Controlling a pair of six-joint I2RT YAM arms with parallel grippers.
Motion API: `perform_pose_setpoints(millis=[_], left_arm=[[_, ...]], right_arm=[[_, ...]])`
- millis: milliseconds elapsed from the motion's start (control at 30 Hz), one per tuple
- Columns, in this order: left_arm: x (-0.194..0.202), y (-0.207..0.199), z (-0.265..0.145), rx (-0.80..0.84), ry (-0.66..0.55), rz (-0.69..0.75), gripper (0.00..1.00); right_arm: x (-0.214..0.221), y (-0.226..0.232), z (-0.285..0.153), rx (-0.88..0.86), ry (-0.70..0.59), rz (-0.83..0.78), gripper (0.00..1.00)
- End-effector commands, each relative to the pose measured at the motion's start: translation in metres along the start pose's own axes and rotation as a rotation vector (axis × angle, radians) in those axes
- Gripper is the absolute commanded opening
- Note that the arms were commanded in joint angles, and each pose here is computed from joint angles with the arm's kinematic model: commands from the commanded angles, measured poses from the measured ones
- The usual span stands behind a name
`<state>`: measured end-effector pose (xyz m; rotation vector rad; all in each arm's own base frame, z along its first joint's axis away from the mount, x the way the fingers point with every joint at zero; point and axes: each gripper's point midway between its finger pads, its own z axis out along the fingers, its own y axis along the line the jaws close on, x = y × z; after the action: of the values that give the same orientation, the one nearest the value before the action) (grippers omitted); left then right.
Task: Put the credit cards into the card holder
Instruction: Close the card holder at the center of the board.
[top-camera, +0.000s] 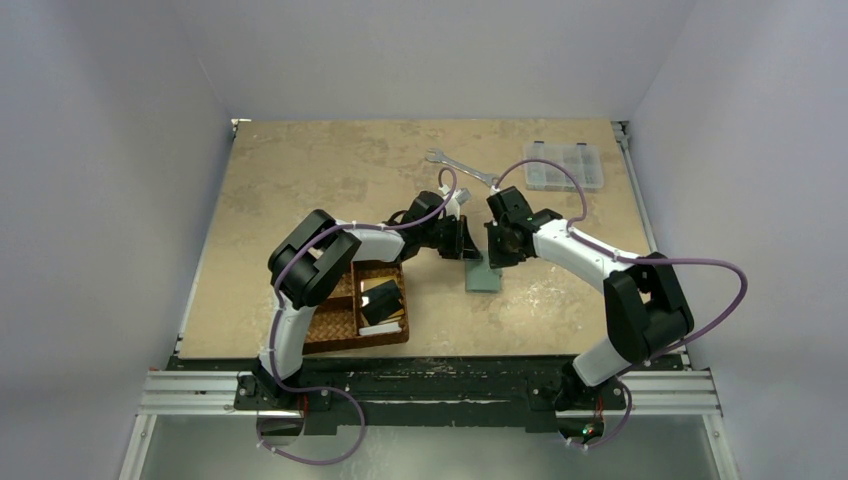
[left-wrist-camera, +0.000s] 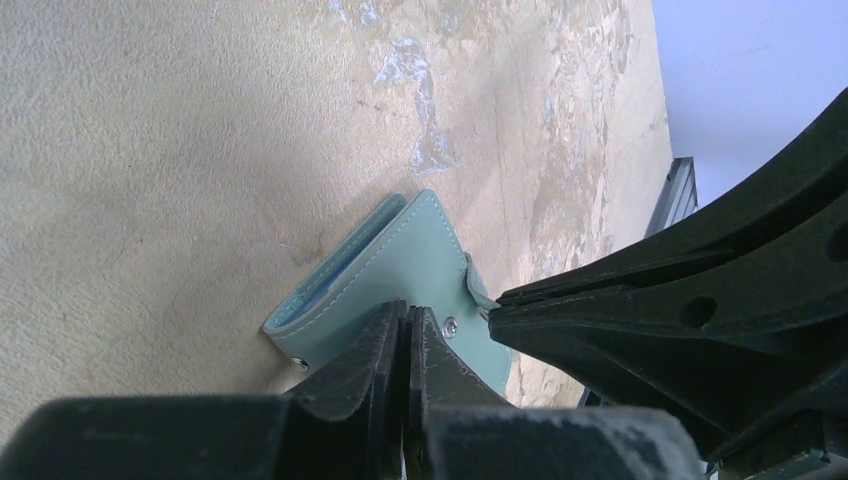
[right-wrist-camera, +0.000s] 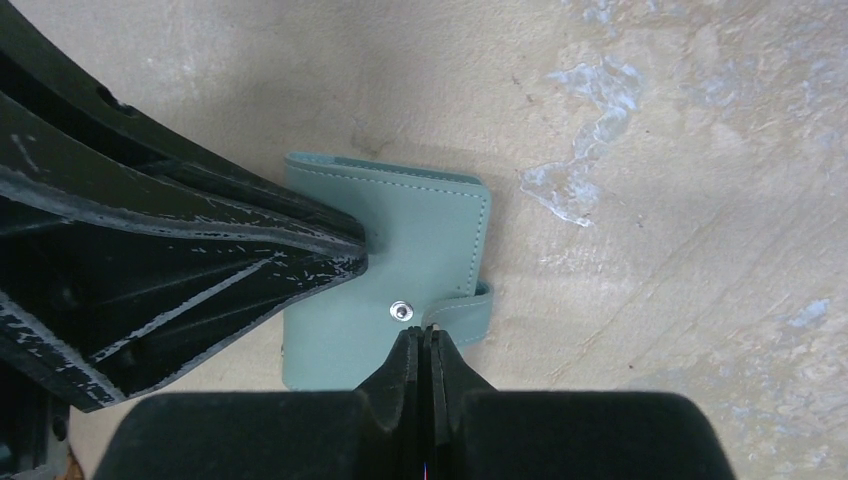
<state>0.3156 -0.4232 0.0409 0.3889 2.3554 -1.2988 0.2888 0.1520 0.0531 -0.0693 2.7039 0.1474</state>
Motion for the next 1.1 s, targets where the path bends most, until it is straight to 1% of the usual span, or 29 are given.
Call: perform_pose_setpoints(millis=[0, 133, 567, 667, 767, 1033, 1067], left_arm=[[0.032, 0.022, 0.004, -0.061, 0.075, -0.024, 0.00], [0.033, 0.021, 0.004, -0.060, 0.077, -0.025, 0.00], [0.035, 0.022, 0.005, -0.057, 0.081, -0.026, 0.00], [0.034, 0.022, 0.005, -0.055, 0.079, -0.025, 0.00], [0.034, 0.021, 0.005, -0.055, 0.080, -0.025, 0.00], [0.034, 0.022, 0.005, -0.060, 0.084, -0.024, 0.00], [0.034, 0.022, 0.004, -0.060, 0.084, -0.024, 0.00]], right_arm=[[-0.020, 0.017, -0.010, -0.097, -0.068, 0.035, 0.00], [-0.021, 0.020, -0.007, -0.121, -0.072, 0.040, 0.00], [-0.008, 0.013, 0.008, -0.089, -0.002, 0.004, 0.00], [-0.006, 0.006, 0.010, -0.051, -0.002, -0.005, 0.00], [-0.004, 0.005, 0.012, -0.052, 0.002, -0.005, 0.00], [-0.004, -0.014, 0.009, 0.054, -0.008, 0.003, 0.00], [-0.004, -0.011, 0.008, 0.038, -0.007, 0.004, 0.00]])
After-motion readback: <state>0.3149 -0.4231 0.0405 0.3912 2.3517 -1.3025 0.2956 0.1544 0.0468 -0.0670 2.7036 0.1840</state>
